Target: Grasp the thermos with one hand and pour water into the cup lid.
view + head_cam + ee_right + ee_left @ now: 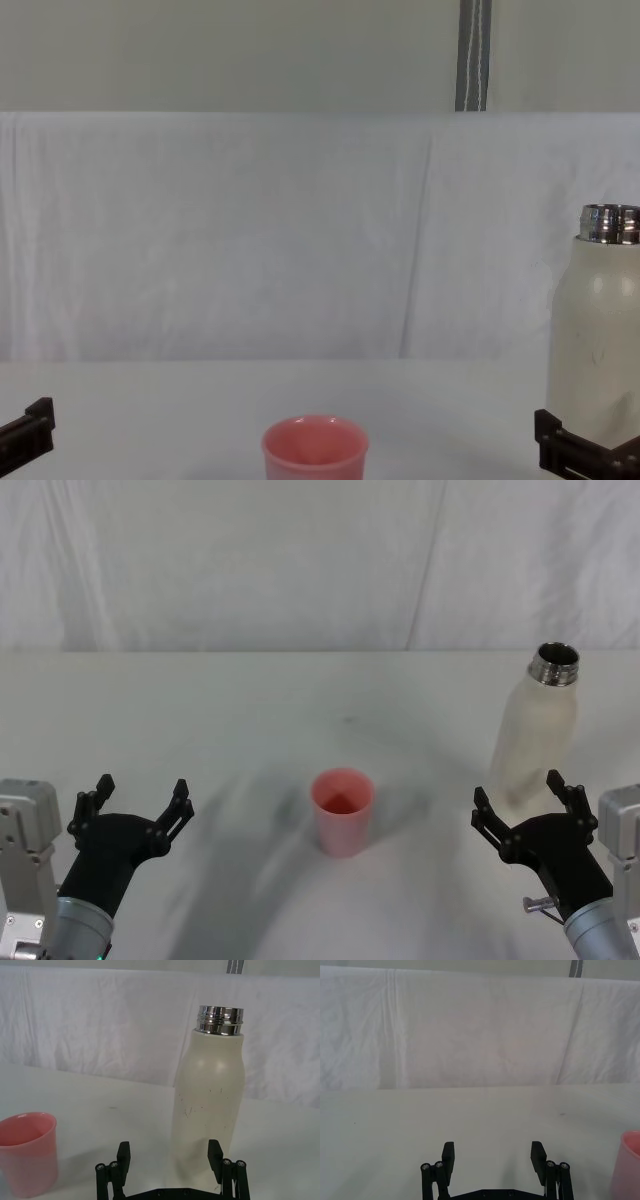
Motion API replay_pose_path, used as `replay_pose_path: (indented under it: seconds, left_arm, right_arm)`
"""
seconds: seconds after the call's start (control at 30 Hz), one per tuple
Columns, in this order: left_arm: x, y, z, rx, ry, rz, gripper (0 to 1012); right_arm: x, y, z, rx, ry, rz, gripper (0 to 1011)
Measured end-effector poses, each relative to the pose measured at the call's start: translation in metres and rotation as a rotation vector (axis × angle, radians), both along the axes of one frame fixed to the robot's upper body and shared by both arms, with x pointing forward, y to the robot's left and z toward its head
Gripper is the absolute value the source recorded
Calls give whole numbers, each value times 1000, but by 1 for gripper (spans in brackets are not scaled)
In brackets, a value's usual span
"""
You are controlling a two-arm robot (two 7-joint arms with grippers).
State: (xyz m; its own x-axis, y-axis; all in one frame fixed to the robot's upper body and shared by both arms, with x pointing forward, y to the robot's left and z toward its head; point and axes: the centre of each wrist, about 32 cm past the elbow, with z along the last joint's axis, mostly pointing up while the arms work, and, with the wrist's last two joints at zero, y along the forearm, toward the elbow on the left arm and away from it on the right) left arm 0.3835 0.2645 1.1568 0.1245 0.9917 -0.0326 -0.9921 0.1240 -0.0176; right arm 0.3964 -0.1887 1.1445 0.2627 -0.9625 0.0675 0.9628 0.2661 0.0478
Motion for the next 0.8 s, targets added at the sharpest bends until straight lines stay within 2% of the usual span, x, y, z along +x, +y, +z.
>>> replay_pose_path:
  seconds: [0.8]
  left_arm:
    - [0,0,0,0,0,0,1001]
  right_arm:
    - [0,0,0,0,0,0,1001]
